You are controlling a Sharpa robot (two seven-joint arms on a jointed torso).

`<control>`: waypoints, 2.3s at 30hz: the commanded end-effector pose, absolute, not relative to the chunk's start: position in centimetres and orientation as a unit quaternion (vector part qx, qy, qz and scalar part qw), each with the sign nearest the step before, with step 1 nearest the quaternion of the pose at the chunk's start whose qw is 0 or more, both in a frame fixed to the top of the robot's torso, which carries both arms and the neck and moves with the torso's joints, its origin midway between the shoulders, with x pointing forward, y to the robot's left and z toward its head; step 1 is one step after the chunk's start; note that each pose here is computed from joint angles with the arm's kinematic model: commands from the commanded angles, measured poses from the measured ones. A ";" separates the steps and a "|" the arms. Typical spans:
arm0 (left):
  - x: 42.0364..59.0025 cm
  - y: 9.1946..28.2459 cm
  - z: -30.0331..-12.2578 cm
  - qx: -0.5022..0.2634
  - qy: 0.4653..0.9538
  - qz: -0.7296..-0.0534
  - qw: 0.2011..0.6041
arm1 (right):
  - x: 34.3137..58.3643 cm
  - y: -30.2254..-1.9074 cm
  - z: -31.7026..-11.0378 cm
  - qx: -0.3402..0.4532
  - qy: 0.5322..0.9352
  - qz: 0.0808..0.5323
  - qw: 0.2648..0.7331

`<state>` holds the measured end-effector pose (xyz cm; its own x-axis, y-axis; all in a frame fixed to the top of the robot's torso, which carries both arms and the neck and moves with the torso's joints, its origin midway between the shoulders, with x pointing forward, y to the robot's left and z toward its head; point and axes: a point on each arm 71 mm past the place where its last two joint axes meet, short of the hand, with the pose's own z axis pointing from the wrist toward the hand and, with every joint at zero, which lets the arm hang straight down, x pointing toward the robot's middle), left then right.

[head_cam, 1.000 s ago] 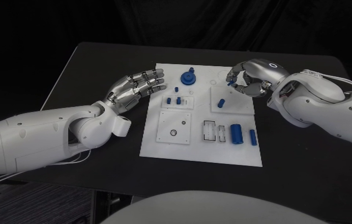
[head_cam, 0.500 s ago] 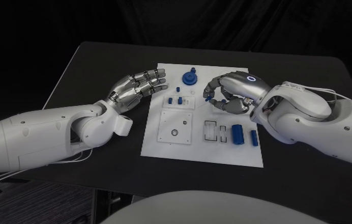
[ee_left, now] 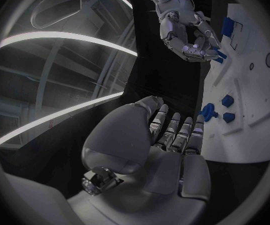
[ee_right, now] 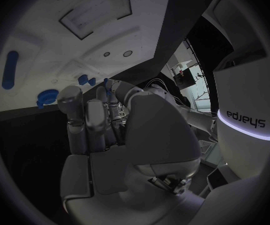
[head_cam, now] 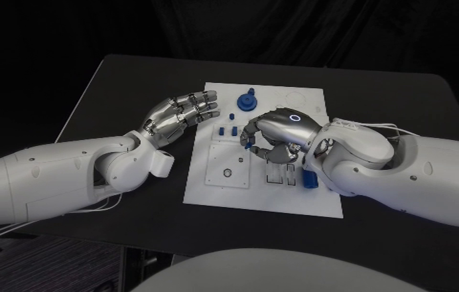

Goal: Assemble the parts on the task board

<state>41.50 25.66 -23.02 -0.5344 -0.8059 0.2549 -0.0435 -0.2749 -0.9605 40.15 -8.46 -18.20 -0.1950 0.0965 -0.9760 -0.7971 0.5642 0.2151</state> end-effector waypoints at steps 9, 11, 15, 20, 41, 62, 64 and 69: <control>41.4 25.4 -22.4 -0.383 0.503 -0.722 0.282 | 40.2 -7.2 -20.1 -0.280 0.685 0.366 0.564; 41.4 25.4 -22.4 -0.383 0.504 -0.722 0.282 | 40.2 -7.1 -20.3 -0.281 0.685 0.367 0.563; 41.4 25.3 -22.5 -0.383 0.505 -0.721 0.280 | 40.2 -6.8 -20.5 -0.282 0.686 0.368 0.561; 41.4 25.3 -22.5 -0.383 0.506 -0.721 0.279 | 40.2 -6.8 -20.6 -0.282 0.687 0.367 0.560; 41.4 25.0 -22.5 -0.382 0.508 -0.722 0.272 | 40.8 -6.6 -21.5 -0.282 0.691 0.363 0.558; 41.6 25.0 -22.7 -0.383 0.511 -0.721 0.269 | 40.2 -6.5 -21.8 -0.279 0.694 0.373 0.549; 41.6 25.0 -22.7 -0.383 0.512 -0.721 0.269 | 40.2 -6.6 -21.8 -0.278 0.695 0.372 0.548; 41.6 24.9 -22.7 -0.383 0.513 -0.720 0.268 | 40.3 -6.6 -21.9 -0.277 0.698 0.370 0.547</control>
